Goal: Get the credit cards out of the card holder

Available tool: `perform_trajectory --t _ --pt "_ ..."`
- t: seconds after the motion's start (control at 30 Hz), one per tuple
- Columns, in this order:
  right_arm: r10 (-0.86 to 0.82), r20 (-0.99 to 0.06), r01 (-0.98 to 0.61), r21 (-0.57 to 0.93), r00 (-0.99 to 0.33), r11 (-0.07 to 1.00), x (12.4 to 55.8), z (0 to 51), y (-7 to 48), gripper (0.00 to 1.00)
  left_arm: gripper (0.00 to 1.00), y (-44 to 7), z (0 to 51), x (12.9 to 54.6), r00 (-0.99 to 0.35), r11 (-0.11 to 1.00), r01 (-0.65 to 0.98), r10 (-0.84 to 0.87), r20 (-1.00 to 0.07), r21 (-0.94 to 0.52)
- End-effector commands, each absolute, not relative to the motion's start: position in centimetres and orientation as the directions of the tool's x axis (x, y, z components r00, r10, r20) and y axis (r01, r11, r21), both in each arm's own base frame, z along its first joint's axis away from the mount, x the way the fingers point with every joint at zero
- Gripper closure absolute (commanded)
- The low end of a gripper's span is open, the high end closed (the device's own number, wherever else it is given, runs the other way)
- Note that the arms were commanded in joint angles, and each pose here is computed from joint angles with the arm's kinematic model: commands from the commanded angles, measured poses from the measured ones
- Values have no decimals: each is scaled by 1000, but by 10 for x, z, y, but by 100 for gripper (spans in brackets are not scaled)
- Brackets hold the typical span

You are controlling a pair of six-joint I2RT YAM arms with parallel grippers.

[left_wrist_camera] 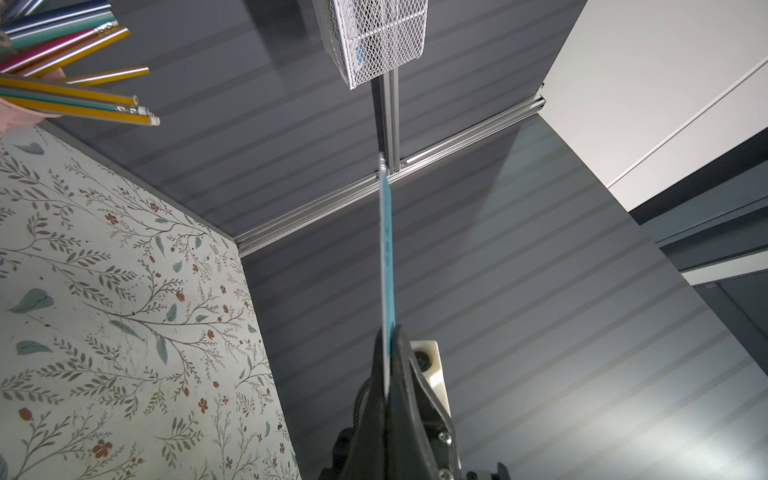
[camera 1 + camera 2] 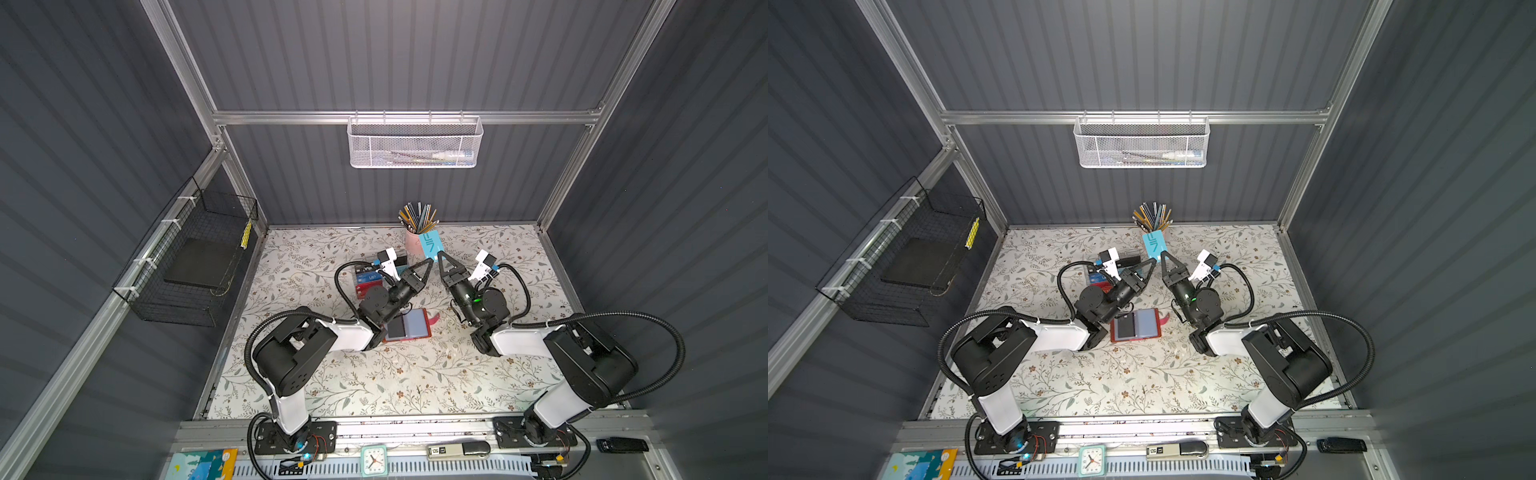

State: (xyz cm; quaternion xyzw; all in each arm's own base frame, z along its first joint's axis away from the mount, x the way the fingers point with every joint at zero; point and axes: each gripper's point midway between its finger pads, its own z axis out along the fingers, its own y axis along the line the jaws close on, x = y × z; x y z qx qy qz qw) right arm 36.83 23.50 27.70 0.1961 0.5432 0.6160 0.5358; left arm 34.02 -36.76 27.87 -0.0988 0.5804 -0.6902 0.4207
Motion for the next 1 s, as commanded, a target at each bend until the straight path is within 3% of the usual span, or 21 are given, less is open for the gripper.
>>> perform_trajectory --t 0.0,0.23,0.37,0.47,0.7,0.87,0.97 --pt "849 -363 -459 873 -383 167 367 273 246 87 100 -371 308 333 -607 17 533 -689 -396 -846" --pt "863 -363 -437 879 -352 191 363 267 230 60 100 -369 300 333 -592 240 527 -585 -554 -816" --pt "858 -369 -450 873 -358 188 357 271 222 51 100 -352 296 342 -604 331 501 -527 -598 -799" --pt "838 -385 -460 868 -386 187 348 276 219 39 100 -340 286 347 -652 400 485 -427 -626 -778" --pt "689 -587 -426 801 -425 420 325 275 214 1 100 -304 264 347 -688 649 483 -134 -713 -588" --pt "502 -703 -431 708 -504 559 309 281 221 1 100 -286 257 350 -677 767 520 101 -729 -377" --pt "400 -729 -440 666 -555 602 302 275 226 1 100 -280 261 353 -608 773 575 183 -773 -268"
